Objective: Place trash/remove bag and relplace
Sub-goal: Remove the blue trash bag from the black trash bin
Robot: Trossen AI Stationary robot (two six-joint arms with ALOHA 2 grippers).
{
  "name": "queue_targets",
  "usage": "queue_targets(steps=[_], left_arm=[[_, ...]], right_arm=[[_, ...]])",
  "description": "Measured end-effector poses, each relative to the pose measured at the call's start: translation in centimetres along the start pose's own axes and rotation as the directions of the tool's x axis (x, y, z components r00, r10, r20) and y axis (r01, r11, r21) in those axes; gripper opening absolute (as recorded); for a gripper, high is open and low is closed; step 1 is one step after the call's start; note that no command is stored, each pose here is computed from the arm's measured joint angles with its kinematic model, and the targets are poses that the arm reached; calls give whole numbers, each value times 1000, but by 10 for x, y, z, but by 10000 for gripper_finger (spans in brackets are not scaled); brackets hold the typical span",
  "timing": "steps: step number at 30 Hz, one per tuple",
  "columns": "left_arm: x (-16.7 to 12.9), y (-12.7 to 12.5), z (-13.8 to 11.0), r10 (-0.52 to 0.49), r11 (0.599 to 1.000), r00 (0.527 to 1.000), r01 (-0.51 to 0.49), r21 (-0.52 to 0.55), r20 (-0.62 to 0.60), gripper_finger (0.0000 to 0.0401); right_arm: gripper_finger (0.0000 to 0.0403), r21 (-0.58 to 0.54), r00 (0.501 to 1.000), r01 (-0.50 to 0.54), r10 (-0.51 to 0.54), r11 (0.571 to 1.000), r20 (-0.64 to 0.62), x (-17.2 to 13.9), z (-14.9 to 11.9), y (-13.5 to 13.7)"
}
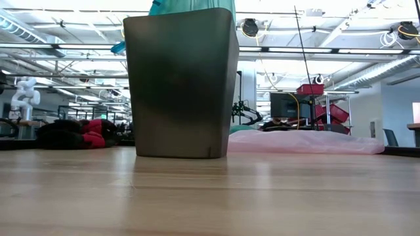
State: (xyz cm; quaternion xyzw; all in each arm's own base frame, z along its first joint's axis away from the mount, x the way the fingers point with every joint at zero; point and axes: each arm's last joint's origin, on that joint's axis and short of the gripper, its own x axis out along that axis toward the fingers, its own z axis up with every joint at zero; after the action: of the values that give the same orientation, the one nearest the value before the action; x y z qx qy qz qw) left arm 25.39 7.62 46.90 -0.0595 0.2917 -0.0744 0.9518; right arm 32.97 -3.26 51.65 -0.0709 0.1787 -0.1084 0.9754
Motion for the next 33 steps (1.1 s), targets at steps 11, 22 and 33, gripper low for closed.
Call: queue_targets(steps=[11, 22, 33], left_arm=[[0, 0, 0, -1, 1000, 1000, 1, -2, -3, 0], [5, -2, -4, -19, 1000, 999, 18, -16, -49, 0], [26, -2, -8, -51, 998, 993, 48, -29, -108, 0]], right_arm=[[3, -38, 988, 30, -24, 999, 154, -5, 15, -3], [0, -15, 955, 54, -47, 998, 294, -23, 30, -8], [0, -9, 946, 56, -50, 998, 319, -30, 33, -9]])
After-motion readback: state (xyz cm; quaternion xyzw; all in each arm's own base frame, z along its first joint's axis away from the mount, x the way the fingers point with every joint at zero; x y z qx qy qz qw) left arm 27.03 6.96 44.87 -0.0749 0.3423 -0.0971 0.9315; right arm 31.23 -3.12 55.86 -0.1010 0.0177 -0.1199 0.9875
